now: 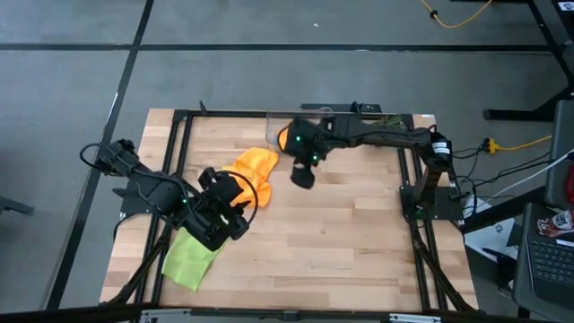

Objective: Fold microfiber towels
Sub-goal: Fold the green microfiber cloth

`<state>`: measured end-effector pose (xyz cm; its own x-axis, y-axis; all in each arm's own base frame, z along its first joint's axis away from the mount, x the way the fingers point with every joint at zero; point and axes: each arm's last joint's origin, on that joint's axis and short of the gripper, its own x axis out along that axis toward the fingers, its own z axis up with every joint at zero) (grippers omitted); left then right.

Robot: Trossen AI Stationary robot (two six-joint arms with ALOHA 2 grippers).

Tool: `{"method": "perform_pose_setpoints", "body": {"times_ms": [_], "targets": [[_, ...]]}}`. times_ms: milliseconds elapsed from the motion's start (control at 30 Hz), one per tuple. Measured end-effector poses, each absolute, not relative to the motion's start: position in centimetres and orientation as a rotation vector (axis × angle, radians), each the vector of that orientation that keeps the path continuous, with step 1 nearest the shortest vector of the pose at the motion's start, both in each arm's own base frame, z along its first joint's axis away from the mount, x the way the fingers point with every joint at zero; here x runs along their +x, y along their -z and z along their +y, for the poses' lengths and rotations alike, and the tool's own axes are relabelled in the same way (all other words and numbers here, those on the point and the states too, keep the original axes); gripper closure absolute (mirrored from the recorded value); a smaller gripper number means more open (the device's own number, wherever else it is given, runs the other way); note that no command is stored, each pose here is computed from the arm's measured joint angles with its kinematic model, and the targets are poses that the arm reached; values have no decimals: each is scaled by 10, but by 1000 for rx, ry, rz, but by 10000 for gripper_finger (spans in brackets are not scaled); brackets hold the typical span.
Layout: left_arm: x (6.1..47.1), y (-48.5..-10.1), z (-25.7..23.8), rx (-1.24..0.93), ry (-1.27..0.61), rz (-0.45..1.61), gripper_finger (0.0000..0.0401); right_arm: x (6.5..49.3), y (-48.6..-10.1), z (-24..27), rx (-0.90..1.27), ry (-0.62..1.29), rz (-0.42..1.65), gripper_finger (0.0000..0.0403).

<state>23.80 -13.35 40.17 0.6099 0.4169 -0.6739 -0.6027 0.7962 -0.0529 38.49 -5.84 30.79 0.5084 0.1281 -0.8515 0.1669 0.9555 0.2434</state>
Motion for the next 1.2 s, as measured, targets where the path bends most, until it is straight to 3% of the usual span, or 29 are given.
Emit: {"method": "perform_pose_setpoints", "body": {"times_ms": [400,533,700,867,1000,1200], "targets": [[259,-377,-151,-389,-600,816,242,357,-297,1,178,-149,1406,131],[259,-368,-158,-584,-626,936,242,350,-296,23,136,-197,1477,131],[260,-353,-166,-818,-780,1065,242,338,-301,58,33,-307,1446,131],[269,-329,-179,-790,-847,1193,242,301,-292,84,17,-354,1379,131],[280,-309,-184,-741,-899,1279,242,262,-276,94,105,-323,1329,131],[298,-268,-190,-865,-1181,1263,242,212,-249,98,319,-238,1268,131]]}}
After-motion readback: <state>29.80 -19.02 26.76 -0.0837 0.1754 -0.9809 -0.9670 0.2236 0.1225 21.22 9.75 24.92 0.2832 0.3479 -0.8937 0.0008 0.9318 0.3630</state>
